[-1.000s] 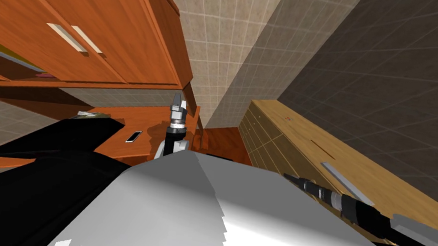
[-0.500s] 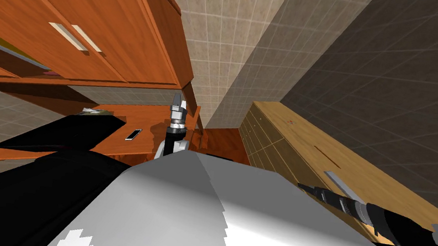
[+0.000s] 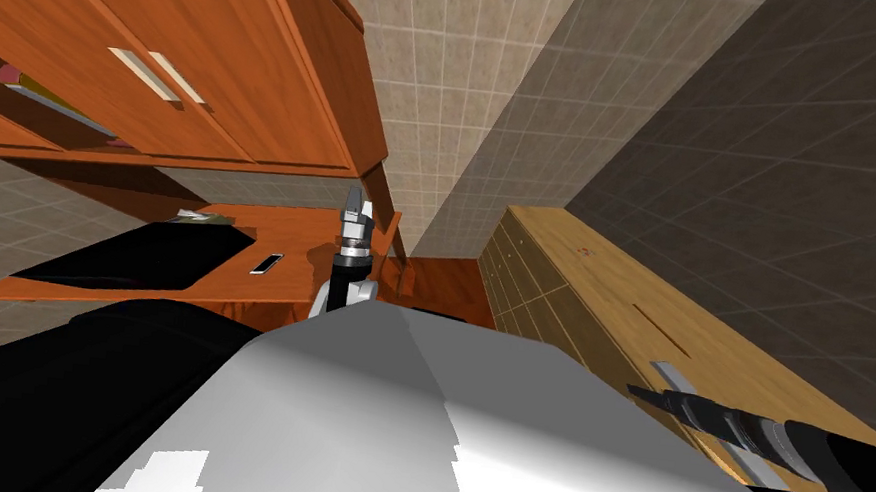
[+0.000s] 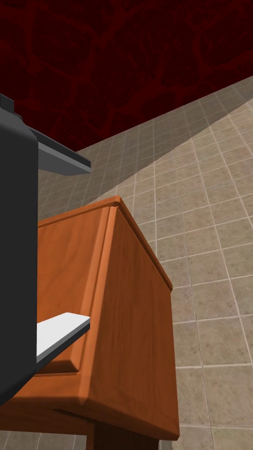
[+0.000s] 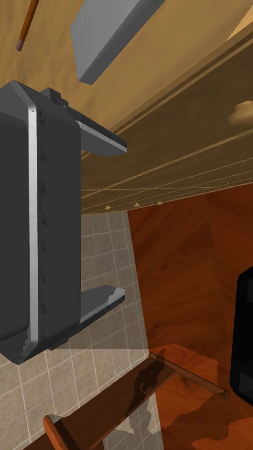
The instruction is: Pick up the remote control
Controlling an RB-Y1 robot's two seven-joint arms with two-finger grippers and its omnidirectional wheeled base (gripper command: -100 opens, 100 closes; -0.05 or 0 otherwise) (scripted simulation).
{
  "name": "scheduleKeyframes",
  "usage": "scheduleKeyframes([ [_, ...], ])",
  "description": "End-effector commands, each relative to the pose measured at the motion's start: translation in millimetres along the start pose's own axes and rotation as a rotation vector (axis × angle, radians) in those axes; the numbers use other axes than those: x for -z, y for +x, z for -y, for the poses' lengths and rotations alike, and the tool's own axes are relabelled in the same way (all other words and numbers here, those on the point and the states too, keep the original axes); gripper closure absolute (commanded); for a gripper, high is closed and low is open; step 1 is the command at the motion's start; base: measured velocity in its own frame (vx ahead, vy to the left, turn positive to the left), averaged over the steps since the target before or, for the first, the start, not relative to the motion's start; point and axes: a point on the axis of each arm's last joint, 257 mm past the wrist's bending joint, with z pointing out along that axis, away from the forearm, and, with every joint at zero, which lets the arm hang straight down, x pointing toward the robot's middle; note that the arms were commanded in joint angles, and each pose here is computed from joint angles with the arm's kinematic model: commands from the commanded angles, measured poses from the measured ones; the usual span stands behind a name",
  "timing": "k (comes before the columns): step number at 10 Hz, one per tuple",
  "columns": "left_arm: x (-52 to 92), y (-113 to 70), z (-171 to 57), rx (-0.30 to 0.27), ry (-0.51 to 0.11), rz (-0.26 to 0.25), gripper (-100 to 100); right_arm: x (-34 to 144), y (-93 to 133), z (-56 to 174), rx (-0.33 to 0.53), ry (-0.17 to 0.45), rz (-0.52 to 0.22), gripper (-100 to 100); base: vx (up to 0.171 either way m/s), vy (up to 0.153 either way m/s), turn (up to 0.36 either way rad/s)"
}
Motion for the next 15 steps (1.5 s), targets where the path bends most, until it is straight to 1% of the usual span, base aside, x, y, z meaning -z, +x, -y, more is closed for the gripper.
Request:
scheduleKeyframes([
  [1,0.0,0.0,0.0,0.000,0.000,0.000,0,15.5,12.6,21.3,0.013,0.059,-0.068,-100,0.076,-0.172,0.168],
  [2,0.0,0.0,0.0,0.000,0.000,0.000,0,15.5,12.6,21.3,0.013,0.059,-0.068,-100,0.031,-0.124,0.049],
  [3,0.0,0.0,0.0,0.000,0.000,0.000,0,21.8,21.2,28.4,0.013,0.083,-0.103,-100,0.012,-0.111,0.076],
  [5,0.0,0.0,0.0,0.000,0.000,0.000,0,21.8,21.2,28.4,0.013,0.083,-0.103,-100,0.007,-0.052,0.020],
  [6,0.0,0.0,0.0,0.000,0.000,0.000,0,29.1,40.9,35.6,-0.001,0.112,-0.160,-100,0.011,-0.135,0.158],
  [7,0.0,0.0,0.0,0.000,0.000,0.000,0,29.6,44.0,35.9,0.013,0.112,-0.174,-100,0.022,-0.153,0.102],
  [8,0.0,0.0,0.0,0.000,0.000,0.000,0,29.1,40.9,35.6,-0.001,0.112,-0.160,-100,0.013,-0.074,-0.011],
  [9,0.0,0.0,0.0,0.000,0.000,0.000,0,29.4,63.3,34.9,-0.033,0.121,-0.198,-100,0.019,-0.151,0.110],
  [10,0.0,0.0,0.0,0.000,0.000,0.000,0,29.4,63.3,34.9,-0.033,0.121,-0.198,-100,0.010,-0.160,0.098],
  [11,0.0,0.0,0.0,0.000,0.000,0.000,0,23.3,89.6,24.8,-0.082,0.109,-0.222,-100,0.006,-0.162,0.111],
  [12,0.0,0.0,0.0,0.000,0.000,0.000,0,26.5,77.1,30.8,-0.054,0.113,-0.209,-100,0.003,-0.082,0.031],
  [13,0.0,0.0,0.0,0.000,0.000,0.000,0,26.2,79.2,30.4,-0.061,0.114,-0.212,0,0.000,-0.015,-0.002],
  [14,0.0,0.0,0.0,0.000,0.000,0.000,0,22.1,90.7,30.0,-0.069,0.116,-0.211,-100,0.015,-0.008,0.075],
  [15,0.0,0.0,0.0,0.000,0.000,0.000,0,20.7,94.6,29.8,-0.072,0.117,-0.210,-100,0.025,-0.005,0.052],
])
